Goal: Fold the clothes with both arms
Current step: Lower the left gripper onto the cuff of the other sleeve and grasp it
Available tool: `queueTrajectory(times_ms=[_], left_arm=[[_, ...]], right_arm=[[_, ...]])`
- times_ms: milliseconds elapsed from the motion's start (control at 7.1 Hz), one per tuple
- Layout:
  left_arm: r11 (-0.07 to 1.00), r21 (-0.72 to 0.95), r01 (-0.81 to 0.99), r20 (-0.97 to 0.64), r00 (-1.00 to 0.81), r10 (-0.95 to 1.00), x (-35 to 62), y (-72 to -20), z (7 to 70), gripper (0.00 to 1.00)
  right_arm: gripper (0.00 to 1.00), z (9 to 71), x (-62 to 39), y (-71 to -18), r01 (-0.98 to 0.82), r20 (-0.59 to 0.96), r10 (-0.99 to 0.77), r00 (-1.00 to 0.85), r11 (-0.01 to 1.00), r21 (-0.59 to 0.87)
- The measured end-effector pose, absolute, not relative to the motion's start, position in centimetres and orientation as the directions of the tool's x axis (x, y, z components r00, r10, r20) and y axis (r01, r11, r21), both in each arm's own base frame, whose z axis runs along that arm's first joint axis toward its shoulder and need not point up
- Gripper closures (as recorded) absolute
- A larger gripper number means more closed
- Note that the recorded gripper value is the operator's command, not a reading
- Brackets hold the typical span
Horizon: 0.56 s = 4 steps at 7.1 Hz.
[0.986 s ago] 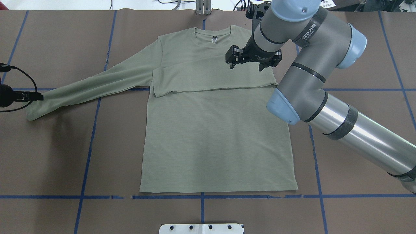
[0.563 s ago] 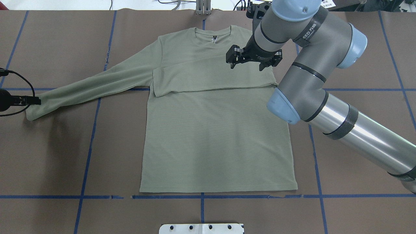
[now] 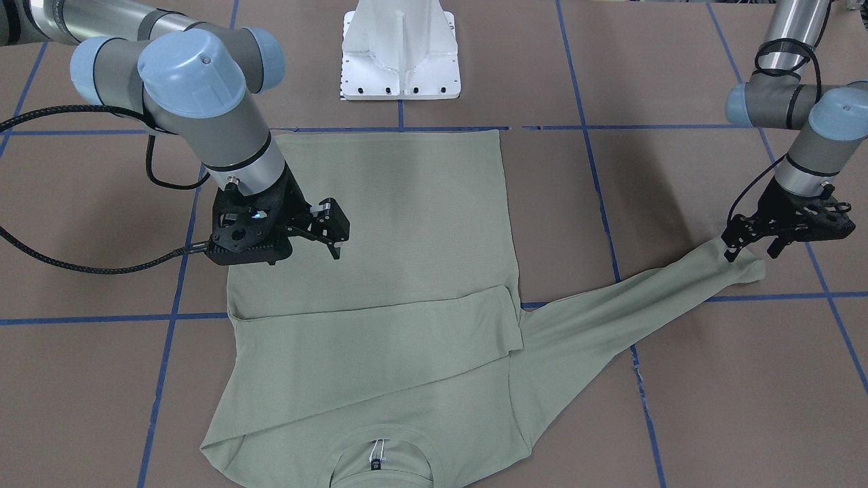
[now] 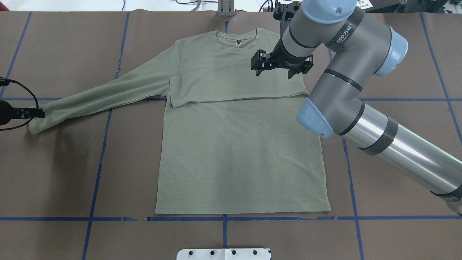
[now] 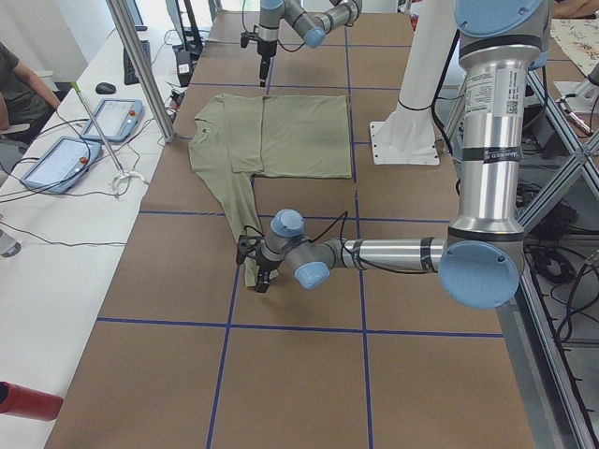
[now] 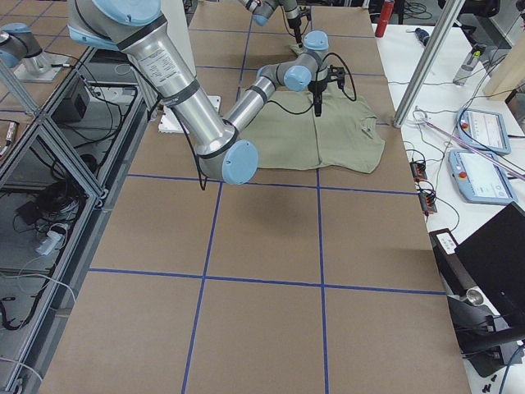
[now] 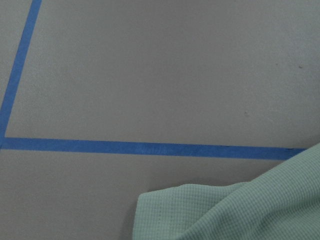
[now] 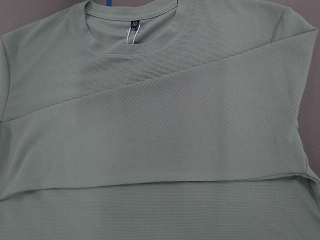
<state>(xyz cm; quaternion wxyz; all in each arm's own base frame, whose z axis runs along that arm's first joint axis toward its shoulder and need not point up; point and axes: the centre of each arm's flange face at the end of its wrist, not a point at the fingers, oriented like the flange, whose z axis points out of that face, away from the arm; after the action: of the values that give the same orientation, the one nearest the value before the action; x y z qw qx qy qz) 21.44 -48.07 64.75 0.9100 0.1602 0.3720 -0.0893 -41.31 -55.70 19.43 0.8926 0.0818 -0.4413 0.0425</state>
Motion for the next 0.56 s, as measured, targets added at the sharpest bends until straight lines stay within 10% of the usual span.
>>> queueTrajectory(times_ms=[563], left_arm=[[0.938,0.222,0.267,-0.704,0.709,-0.035,22.21,-47.68,64.88,0.13]], right_arm=[[0.0,19.53,-40.35,-55.88,-0.155,0.798,0.008,0.602,0.982,0.108]])
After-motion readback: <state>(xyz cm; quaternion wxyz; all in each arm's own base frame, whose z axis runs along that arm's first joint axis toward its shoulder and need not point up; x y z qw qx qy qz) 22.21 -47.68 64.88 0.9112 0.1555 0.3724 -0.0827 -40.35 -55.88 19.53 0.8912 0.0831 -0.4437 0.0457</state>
